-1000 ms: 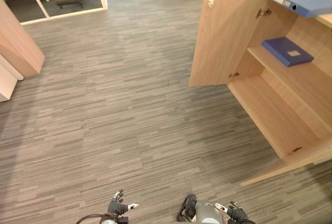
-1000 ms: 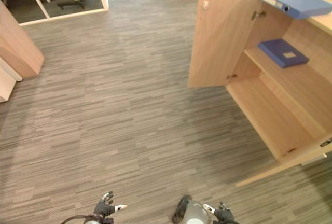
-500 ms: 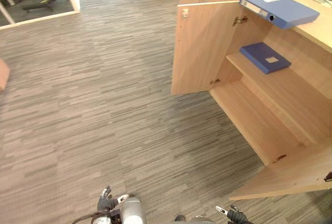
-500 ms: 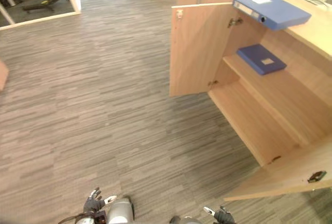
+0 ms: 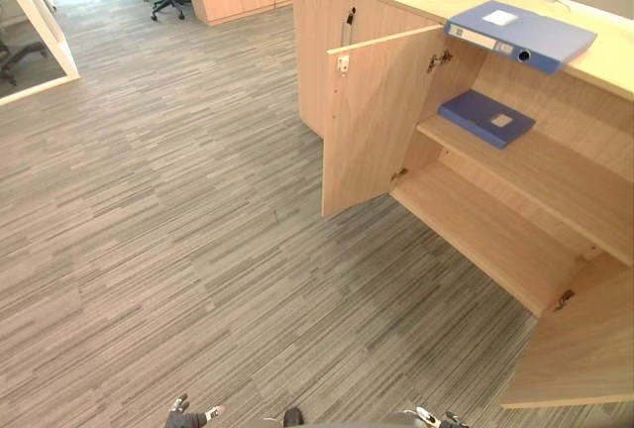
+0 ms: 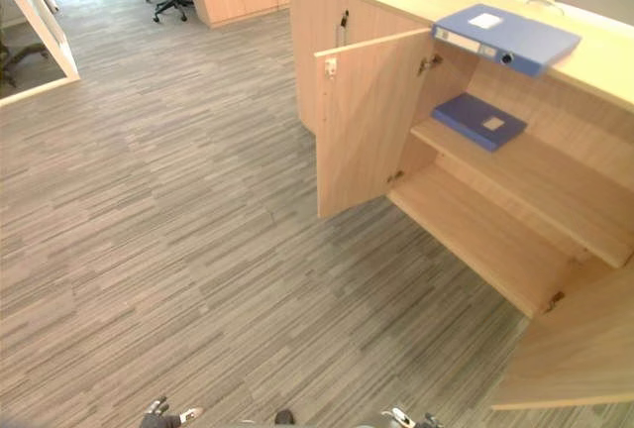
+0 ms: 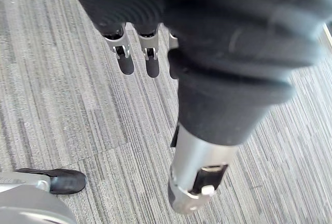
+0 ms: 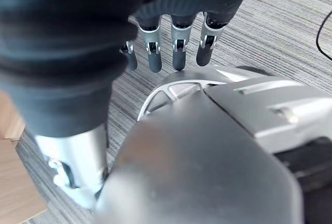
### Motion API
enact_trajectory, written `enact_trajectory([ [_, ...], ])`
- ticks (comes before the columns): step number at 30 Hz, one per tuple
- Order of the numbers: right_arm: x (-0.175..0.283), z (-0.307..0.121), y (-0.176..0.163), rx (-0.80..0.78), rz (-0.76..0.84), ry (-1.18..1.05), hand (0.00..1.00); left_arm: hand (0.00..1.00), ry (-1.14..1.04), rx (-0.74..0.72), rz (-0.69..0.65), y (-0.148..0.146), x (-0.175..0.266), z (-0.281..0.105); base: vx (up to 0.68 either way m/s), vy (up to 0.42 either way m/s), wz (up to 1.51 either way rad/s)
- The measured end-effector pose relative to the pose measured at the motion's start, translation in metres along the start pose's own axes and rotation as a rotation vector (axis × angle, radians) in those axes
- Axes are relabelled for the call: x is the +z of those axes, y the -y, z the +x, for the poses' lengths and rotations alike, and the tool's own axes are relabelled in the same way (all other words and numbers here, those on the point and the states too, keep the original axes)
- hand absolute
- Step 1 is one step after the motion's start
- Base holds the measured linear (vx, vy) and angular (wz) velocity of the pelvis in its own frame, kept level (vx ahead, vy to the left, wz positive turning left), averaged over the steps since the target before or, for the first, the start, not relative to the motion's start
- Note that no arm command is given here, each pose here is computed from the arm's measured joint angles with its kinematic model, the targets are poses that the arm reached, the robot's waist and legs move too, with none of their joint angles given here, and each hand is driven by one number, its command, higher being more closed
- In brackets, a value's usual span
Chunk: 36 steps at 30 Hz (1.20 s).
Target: Walk over to the cabinet, pick up the folder, carry it to the office cabinet, place the folder inside the office cabinet, then close the office cabinet door
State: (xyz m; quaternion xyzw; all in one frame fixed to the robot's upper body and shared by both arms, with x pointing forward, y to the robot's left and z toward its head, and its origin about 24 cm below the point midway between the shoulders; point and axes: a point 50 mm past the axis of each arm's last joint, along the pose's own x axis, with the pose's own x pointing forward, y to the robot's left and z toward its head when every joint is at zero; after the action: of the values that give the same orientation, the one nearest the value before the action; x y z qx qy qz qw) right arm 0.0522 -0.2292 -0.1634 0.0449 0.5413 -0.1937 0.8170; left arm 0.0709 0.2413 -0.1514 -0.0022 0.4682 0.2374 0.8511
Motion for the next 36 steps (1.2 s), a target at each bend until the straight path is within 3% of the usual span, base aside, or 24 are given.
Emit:
enact_trajectory([
  [14,-0.001,0.001,-0.014,0.020,0.054,-0.013,0.00,0.00,-0.006,-0.061,0.031,0.014,0.005,0.003,0.08,-0.074,-0.17],
  [22,-0.014,-0.003,-0.009,0.003,0.083,-0.035,0.00,0.00,-0.002,-0.049,-0.035,0.011,0.001,-0.001,0.18,-0.112,0.00],
  [31,0.021,0.005,-0.017,0.050,-0.004,0.056,0.00,0.00,-0.002,0.002,-0.124,0.009,0.000,-0.002,0.26,0.249,-1.24],
  [34,-0.005,0.001,-0.004,0.021,-0.019,-0.017,0.00,0.00,-0.033,0.038,-0.177,0.007,-0.010,-0.004,0.32,0.571,-0.68],
  [36,-0.023,-0.004,-0.018,0.055,0.003,-0.070,0.00,0.00,-0.014,0.085,-0.176,-0.010,-0.004,-0.001,0.34,0.415,-0.21],
])
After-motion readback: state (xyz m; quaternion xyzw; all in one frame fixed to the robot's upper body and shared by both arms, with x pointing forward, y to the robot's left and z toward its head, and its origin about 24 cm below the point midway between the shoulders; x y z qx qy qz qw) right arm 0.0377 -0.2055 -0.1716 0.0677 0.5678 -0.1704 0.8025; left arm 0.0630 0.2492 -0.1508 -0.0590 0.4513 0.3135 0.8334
